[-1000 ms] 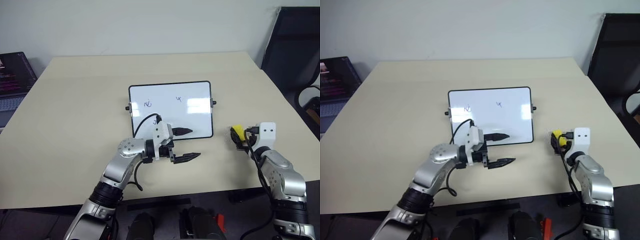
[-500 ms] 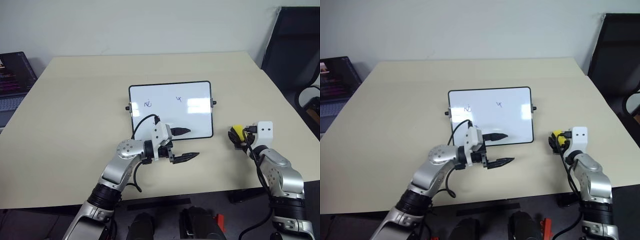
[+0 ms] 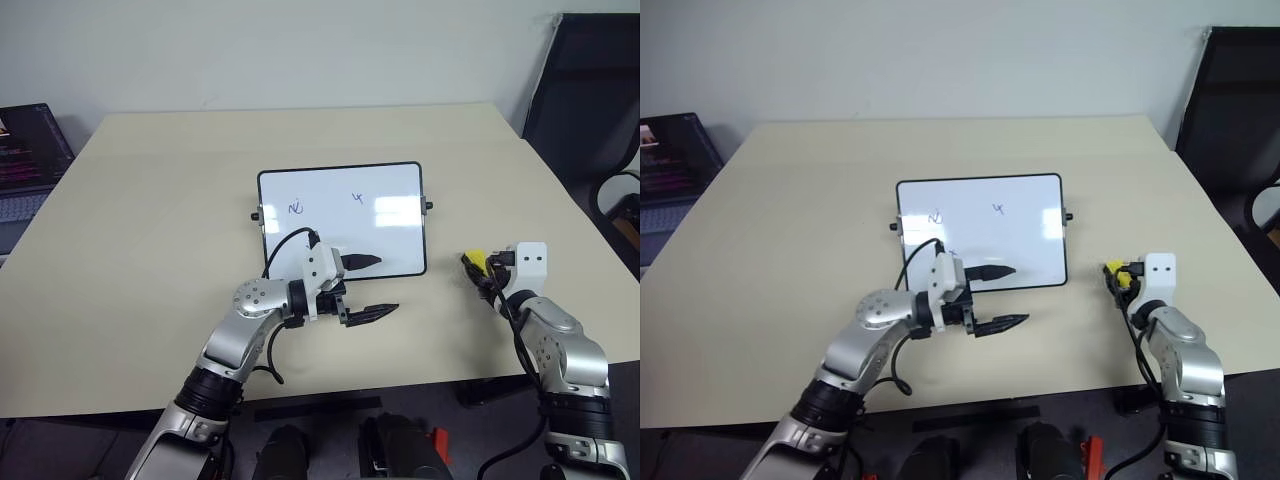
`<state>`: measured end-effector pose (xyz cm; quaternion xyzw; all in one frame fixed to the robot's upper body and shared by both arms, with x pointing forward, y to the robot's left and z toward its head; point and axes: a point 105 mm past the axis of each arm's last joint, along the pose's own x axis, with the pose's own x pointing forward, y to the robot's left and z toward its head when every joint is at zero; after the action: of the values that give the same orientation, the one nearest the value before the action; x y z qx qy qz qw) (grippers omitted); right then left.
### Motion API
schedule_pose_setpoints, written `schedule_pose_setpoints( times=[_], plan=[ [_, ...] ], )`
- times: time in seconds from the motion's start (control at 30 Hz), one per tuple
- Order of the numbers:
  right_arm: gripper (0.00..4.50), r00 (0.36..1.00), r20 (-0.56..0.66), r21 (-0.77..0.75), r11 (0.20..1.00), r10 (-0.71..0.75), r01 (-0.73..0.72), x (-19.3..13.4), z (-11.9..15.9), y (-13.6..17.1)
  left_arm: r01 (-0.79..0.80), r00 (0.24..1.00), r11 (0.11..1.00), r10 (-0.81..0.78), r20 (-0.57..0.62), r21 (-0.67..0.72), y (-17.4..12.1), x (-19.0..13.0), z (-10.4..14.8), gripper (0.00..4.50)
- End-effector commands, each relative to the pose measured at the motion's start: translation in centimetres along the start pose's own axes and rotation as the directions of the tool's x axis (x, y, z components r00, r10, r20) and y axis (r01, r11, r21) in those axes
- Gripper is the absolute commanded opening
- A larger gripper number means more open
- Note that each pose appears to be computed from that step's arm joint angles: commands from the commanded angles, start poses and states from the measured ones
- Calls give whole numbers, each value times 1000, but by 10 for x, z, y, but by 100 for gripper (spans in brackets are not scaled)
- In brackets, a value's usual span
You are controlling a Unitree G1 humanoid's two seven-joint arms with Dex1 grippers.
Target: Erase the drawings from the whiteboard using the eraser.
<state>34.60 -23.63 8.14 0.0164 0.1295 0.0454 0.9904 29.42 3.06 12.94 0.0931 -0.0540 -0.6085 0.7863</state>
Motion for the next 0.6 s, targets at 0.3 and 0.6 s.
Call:
schedule_pose_setpoints(
  times=[0.3, 0.6],
  plan=[
    [118, 998, 68, -10, 1000, -8, 8, -3, 17, -1, -22, 999, 999, 21, 33, 43, 6, -1, 11, 450],
    [118, 970, 233, -208, 978, 75, -26, -15, 46, 33, -220, 974, 971, 224, -36, 92, 26, -3, -5, 450]
  ],
)
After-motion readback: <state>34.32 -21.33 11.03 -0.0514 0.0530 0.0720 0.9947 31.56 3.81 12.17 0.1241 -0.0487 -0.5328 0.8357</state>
